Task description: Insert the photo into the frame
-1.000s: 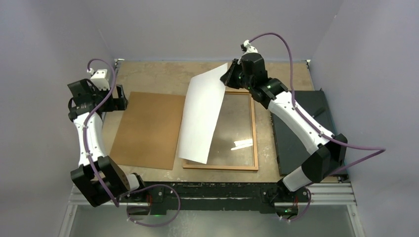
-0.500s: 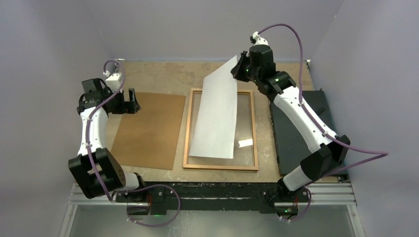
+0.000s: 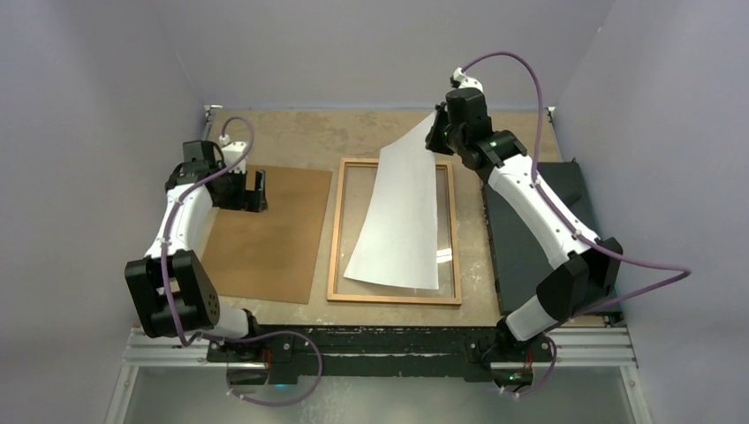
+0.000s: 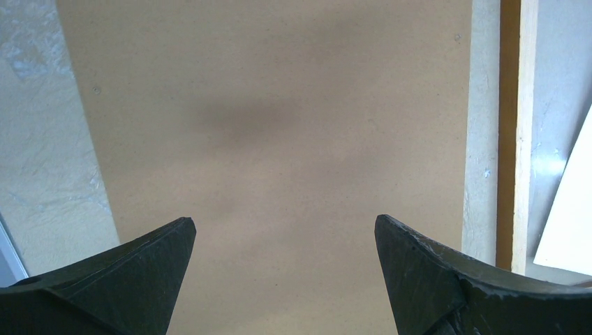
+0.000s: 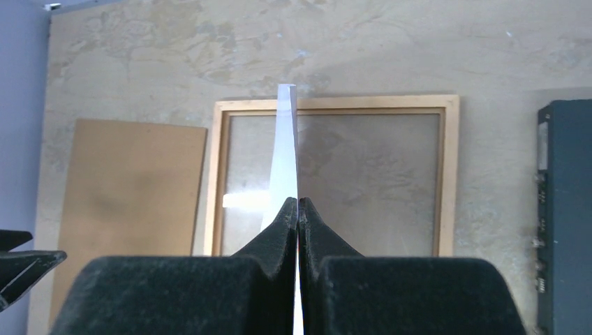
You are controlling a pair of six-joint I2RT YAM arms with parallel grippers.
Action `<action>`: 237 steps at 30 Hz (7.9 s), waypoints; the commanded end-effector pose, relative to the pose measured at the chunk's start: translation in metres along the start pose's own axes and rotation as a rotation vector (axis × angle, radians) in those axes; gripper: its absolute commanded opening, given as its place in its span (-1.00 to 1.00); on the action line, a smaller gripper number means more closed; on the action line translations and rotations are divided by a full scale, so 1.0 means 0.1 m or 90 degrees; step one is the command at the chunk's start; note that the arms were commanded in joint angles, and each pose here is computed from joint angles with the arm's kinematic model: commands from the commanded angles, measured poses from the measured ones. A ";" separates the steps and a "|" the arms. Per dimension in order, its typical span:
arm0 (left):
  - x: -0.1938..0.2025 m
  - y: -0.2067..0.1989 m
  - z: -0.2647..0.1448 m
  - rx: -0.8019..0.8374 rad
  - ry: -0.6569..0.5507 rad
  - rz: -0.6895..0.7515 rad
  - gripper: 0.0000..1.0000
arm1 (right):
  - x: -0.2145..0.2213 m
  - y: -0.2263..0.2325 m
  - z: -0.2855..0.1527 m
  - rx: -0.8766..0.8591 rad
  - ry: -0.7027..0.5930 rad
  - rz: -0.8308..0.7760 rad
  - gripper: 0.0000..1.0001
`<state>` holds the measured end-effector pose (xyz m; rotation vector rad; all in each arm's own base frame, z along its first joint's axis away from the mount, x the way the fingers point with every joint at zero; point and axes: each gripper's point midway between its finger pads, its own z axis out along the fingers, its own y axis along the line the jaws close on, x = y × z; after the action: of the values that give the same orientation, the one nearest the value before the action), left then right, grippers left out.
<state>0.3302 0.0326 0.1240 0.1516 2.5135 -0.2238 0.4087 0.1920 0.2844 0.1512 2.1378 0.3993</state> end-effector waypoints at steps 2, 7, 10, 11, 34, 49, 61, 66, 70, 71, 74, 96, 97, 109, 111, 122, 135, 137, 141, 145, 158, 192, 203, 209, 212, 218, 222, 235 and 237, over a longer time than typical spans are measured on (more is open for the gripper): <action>0.01 -0.10 0.03 -0.033 0.012 0.022 1.00 | -0.04 -0.25 -0.03 0.051 -0.007 -0.016 -1.00; 0.09 -0.18 0.07 -0.035 0.024 0.042 1.00 | 0.03 -0.40 -0.02 0.082 0.005 -0.030 -1.00; 0.13 -0.20 0.08 -0.034 0.027 0.051 1.00 | 0.09 -0.51 -0.01 0.108 0.012 -0.038 -1.00; 0.14 -0.22 0.08 -0.032 0.027 0.053 1.00 | 0.12 -0.53 -0.01 0.113 0.015 -0.040 -1.00; 0.32 -0.63 0.40 -0.010 0.064 0.132 0.99 | 0.55 -0.56 0.36 0.053 0.122 -0.097 -1.00; 0.33 -0.65 0.43 -0.001 0.067 0.159 0.97 | 0.65 -0.42 0.54 -0.017 0.160 -0.119 -1.00; 0.31 -0.61 0.44 -0.013 0.065 0.169 0.94 | 0.54 -0.31 0.59 -0.062 0.175 -0.142 -1.00; 0.30 -0.61 0.43 -0.016 0.065 0.173 0.92 | 0.57 -0.29 0.58 -0.084 0.194 -0.146 -1.00; 0.27 -0.61 0.42 -0.015 0.061 0.174 0.91 | 0.69 -0.29 0.57 -0.099 0.207 -0.133 -1.00; 0.27 -0.61 0.41 -0.015 0.061 0.174 0.91 | 0.72 -0.29 0.58 -0.101 0.207 -0.129 -1.00; 0.27 -0.62 0.41 -0.014 0.060 0.174 0.90 | 0.81 -0.28 0.60 -0.114 0.218 -0.125 -1.00; 0.29 -0.61 0.41 -0.013 0.059 0.182 0.88 | 0.80 -0.07 0.58 -0.205 0.194 -0.133 -1.00; 0.29 -0.62 0.41 -0.012 0.059 0.181 0.88 | 0.81 -0.07 0.59 -0.205 0.195 -0.128 -1.00; 0.41 -0.73 0.46 0.011 0.055 0.195 0.84 | 0.75 -0.08 0.69 -0.172 0.152 -0.035 -1.00; 0.41 -0.75 0.46 0.014 0.053 0.200 0.84 | 0.71 -0.12 0.68 -0.152 0.134 -0.015 -1.00; 0.41 -0.85 0.50 0.021 0.050 0.226 0.77 | 0.65 -0.32 0.61 -0.105 0.070 0.070 -1.00; 0.49 -1.14 0.68 0.017 0.068 0.293 0.69 | 0.91 -0.31 0.77 -0.146 0.127 0.055 -1.00; 0.50 -1.18 0.70 0.012 0.068 0.308 0.69 | 0.92 -0.32 0.77 -0.144 0.119 0.068 -1.00; 0.57 -1.24 0.76 0.012 0.075 0.336 0.67 | 0.92 -0.37 0.76 -0.130 0.099 0.089 -1.00; 0.63 -1.29 0.80 0.009 0.083 0.366 0.64 | 0.80 -0.32 0.68 -0.153 0.061 0.093 -1.00; 0.72 -1.41 0.87 0.011 0.086 0.414 0.54 | 0.87 -0.45 0.66 -0.130 0.014 0.205 -1.00; 0.69 -1.44 0.81 0.017 0.081 0.410 0.34 | 1.57 -0.91 0.50 -0.134 0.191 0.084 0.13; 0.69 -1.48 0.82 0.031 0.073 0.411 0.23 | 1.53 -0.72 0.19 -0.204 0.180 0.090 0.11; 0.66 -1.51 0.81 0.040 0.069 0.412 0.19 | 1.72 -0.76 0.18 -0.200 0.204 0.115 -0.40; 0.67 -1.53 0.82 0.044 0.068 0.411 0.16 | 1.64 -0.73 0.15 -0.202 0.191 0.117 -0.81; 0.65 -1.54 0.86 0.044 0.064 0.405 0.05 | 1.31 -0.61 0.04 -0.212 0.145 0.127 -0.94; 0.64 -1.57 0.86 0.050 0.055 0.397 -0.01 | 1.21 -0.50 0.02 -0.238 0.148 0.144 -1.00; 0.67 -1.66 0.88 0.087 0.041 0.402 -0.12 | 0.85 -0.15 -0.14 -0.331 0.112 0.253 -1.00; 0.68 -1.67 0.89 0.092 0.040 0.403 -0.16 | 0.76 -0.12 -0.16 -0.336 0.098 0.260 -1.00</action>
<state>0.2939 -0.1340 0.0266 1.0025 2.4272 -0.0929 0.3425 0.1887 0.1763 0.2716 2.2177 1.1340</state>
